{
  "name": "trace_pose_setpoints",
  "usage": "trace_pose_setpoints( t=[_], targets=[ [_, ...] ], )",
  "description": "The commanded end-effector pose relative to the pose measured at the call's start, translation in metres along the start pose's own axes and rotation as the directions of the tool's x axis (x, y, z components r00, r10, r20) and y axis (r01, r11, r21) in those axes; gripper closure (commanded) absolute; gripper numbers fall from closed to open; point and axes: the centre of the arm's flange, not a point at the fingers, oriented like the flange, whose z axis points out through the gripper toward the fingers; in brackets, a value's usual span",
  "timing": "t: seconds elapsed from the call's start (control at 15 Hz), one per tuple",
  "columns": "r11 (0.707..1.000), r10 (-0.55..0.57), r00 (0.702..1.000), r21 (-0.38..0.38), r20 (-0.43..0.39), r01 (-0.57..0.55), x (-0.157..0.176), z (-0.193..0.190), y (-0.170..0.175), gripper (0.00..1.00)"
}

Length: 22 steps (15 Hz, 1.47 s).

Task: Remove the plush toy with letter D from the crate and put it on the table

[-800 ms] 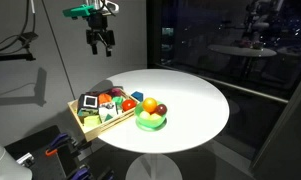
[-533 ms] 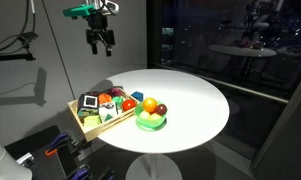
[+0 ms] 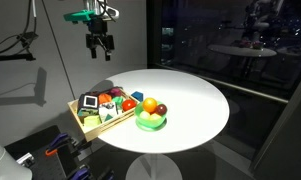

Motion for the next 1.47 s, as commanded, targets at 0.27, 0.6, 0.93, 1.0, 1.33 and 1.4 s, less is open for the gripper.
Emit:
trace_pose_setpoints(
  t=[0.27,0.6,0.93,1.0,1.33,1.4],
  targets=[
    [0.998,-0.047,0.994,-0.043,0.098,0.052,-0.022,0.043,-0.015,0.0],
    [0.994,-0.058,0.987,-0.083,0.151,0.071,-0.034,0.077,-0.015,0.0],
    [0.993,-0.08,0.99,-0.083,0.117,0.09,-0.038,0.107,-0.027,0.0],
    [0.992,-0.084,0.992,-0.084,0.097,0.093,-0.039,0.113,-0.032,0.0],
    [0.988,-0.114,0.993,-0.106,0.0,0.114,-0.039,0.135,-0.054,0.0],
    [0.987,-0.117,0.993,-0.11,-0.019,0.114,-0.038,0.139,-0.057,0.0]
  ],
)
